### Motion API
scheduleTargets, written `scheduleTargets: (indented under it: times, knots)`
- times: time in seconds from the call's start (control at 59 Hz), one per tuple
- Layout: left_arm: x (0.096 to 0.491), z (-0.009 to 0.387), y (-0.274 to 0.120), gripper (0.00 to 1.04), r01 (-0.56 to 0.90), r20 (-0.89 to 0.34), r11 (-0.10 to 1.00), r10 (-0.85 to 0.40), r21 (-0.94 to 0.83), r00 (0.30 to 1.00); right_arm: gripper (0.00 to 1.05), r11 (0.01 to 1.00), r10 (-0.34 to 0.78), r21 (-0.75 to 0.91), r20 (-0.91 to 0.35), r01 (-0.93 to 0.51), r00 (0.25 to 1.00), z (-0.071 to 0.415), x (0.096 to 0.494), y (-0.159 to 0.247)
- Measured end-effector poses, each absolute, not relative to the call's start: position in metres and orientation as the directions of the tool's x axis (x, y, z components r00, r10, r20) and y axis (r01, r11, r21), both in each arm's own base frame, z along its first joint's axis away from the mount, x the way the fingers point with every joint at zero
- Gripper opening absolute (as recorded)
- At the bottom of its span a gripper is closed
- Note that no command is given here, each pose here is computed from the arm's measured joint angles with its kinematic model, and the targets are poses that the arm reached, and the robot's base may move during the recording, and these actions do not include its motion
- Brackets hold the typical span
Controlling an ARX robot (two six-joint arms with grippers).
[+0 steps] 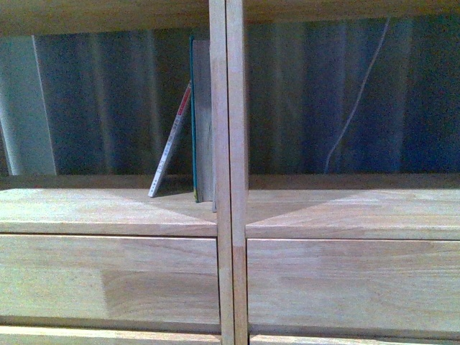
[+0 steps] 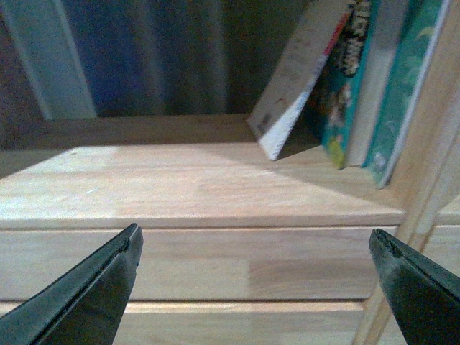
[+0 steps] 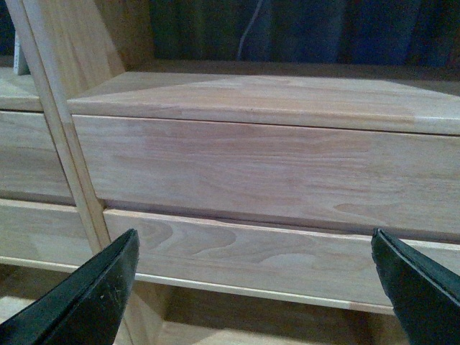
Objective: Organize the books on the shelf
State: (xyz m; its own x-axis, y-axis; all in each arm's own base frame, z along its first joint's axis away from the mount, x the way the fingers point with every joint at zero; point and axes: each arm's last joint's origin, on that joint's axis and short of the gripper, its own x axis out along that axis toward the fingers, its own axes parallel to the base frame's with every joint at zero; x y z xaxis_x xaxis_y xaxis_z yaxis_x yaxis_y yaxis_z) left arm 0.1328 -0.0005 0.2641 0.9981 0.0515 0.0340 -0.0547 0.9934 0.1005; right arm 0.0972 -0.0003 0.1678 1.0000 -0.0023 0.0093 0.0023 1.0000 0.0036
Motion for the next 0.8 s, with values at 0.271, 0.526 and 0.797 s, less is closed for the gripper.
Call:
scheduleTargets:
  times: [0.271, 0.526, 0.797]
  knots:
    - [0.097, 0.215, 0.000, 0.72, -0.005, 0.009, 1.000, 0.005, 0.027, 1.000, 0.98, 1.000, -0.002, 0.004, 0.009, 0.002, 1.000, 0.168, 0.097, 0.000]
    - [0.098, 0.195, -0.001, 0.27, 0.004, -0.002, 1.000, -0.004, 0.009, 1.000, 0.98, 1.000, -0.002, 0.004, 0.009, 0.002, 1.000, 0.168, 0.097, 0.000]
    - [0.098, 0.183, -0.001, 0.03, 0.003, -0.005, 1.000, -0.003, 0.006, 1.000, 0.98, 1.000, -0.002, 0.004, 0.009, 0.002, 1.000, 0.168, 0.097, 0.000]
